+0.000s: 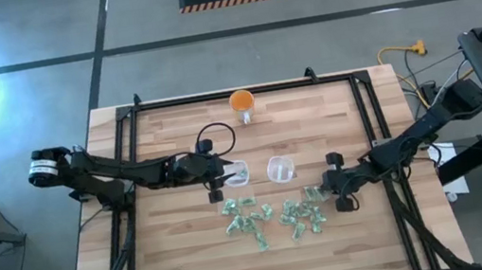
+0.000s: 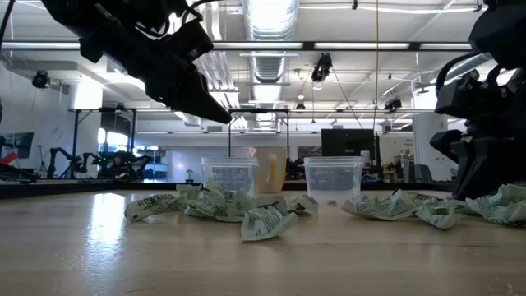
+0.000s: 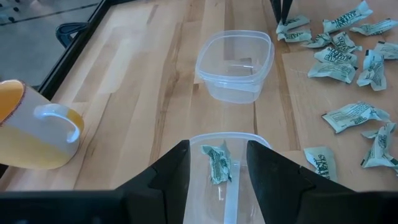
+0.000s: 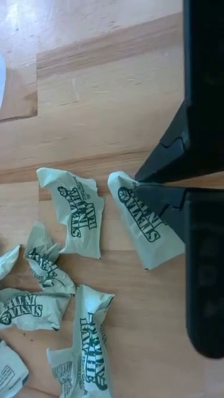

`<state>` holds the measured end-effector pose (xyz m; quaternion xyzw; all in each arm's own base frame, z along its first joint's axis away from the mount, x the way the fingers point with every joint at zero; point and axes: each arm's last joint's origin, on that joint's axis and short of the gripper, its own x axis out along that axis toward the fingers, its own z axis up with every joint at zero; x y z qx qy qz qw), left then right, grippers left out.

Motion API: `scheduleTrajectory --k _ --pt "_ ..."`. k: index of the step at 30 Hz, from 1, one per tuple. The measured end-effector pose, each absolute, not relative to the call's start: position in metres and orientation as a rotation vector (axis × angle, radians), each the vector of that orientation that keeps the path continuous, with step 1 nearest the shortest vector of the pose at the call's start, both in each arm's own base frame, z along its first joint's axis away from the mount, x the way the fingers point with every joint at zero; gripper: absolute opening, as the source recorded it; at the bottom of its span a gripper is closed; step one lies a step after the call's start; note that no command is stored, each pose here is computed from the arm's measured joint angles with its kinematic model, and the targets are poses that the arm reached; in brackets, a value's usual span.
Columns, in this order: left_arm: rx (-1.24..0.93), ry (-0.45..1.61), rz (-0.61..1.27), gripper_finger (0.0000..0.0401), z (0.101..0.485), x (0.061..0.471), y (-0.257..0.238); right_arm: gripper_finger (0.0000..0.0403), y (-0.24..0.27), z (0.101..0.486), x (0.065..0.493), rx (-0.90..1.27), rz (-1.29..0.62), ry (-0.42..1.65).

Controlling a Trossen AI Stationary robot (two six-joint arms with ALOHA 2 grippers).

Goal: Pick and place Stevia / Truvia into bins
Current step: Put the green stevia packet into the right transparent container

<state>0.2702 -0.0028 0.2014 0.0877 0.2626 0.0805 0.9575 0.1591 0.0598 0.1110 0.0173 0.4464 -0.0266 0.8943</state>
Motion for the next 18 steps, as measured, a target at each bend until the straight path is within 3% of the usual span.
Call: scheduleTrajectory --k 9,18 --pt "0.177 0.532 0.160 0.0142 0.202 0.270 -0.003 0.0009 0.057 0.124 0.158 -0.005 -0.067 0.834" --pt "0.178 0.529 0.161 0.0142 0.202 0.270 -0.003 0.0009 0.050 0.148 0.155 -0.107 -0.195 0.646"
